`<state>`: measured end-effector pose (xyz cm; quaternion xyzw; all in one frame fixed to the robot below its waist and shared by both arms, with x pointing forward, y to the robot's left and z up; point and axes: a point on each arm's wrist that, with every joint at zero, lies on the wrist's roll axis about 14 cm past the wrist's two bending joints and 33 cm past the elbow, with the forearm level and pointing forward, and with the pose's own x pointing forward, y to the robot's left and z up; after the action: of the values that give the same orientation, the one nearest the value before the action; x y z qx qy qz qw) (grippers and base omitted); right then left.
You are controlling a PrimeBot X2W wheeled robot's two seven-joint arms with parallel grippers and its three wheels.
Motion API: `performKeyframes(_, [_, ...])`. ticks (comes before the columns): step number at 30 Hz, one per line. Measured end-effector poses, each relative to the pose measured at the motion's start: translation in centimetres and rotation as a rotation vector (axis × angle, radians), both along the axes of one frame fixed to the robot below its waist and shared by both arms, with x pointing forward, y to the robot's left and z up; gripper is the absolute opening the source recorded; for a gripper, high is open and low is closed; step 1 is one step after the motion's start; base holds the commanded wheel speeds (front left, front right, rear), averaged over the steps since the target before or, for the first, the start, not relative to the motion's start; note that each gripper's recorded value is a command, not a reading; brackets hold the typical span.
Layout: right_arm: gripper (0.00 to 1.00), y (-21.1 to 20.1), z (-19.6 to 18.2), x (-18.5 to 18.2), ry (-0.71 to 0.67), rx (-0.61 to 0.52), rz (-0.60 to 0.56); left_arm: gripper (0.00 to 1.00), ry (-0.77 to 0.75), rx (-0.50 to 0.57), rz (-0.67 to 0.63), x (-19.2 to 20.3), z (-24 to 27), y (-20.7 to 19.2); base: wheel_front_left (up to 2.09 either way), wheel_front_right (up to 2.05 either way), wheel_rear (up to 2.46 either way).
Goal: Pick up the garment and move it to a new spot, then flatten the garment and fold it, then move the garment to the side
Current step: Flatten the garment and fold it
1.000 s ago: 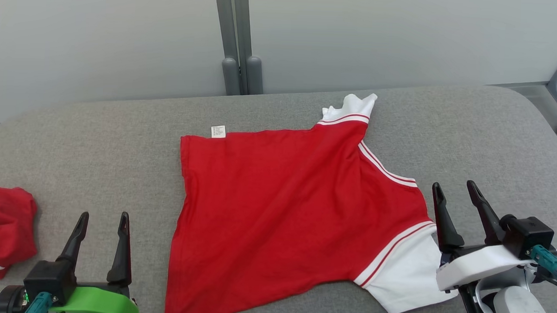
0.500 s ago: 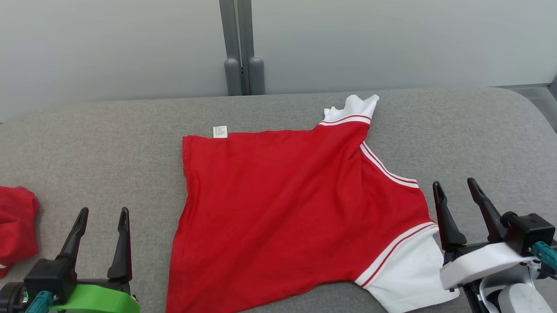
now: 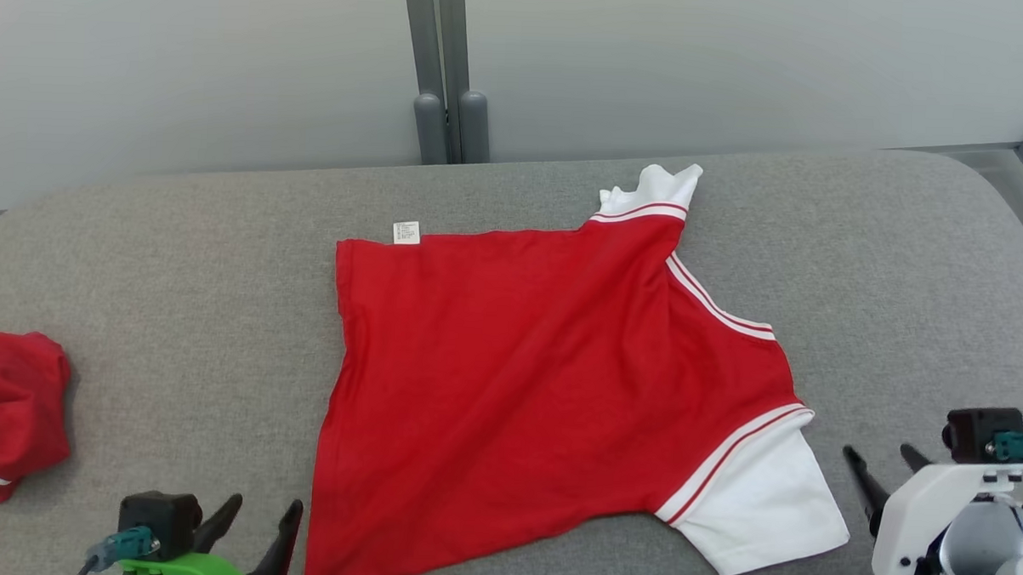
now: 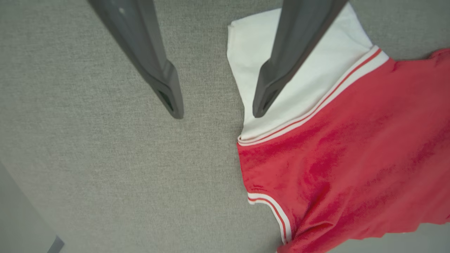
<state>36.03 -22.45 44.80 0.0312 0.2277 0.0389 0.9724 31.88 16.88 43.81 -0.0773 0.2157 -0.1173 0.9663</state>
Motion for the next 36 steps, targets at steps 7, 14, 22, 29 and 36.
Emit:
performKeyframes(7, [1.0, 1.5, -4.0, -1.8, 0.201, 0.062, 0.001, 1.0, 0.203, -0.014, -0.054, -2.0, -3.3, -1.4, 0.0, 0.0, 0.0])
performKeyframes(14, [1.0, 2.2, -6.7, -2.3, 0.317, 0.086, -0.007, 1.0, 0.315, -0.013, -0.104, -2.6, -5.4, -2.5, 0.0, 0.0, 0.0])
performKeyframes(22, [1.0, 3.1, -7.8, -2.0, 0.347, 0.104, 0.001, 1.0, 0.401, -0.019, -0.118, -2.9, -7.3, -2.7, 0.0, 0.0, 0.0])
performKeyframes(29, [0.15, 4.0, -8.3, -2.0, 0.361, 0.128, 0.021, 0.62, 0.433, -0.052, -0.143, -2.9, -7.9, -3.7, 0.0, 0.0, 0.0])
performKeyframes(36, [0.0, 4.8, -7.7, -1.6, 0.317, 0.149, 0.047, 0.0, 0.383, -0.047, -0.119, -2.1, -7.5, -3.1, 0.0, 0.0, 0.0])
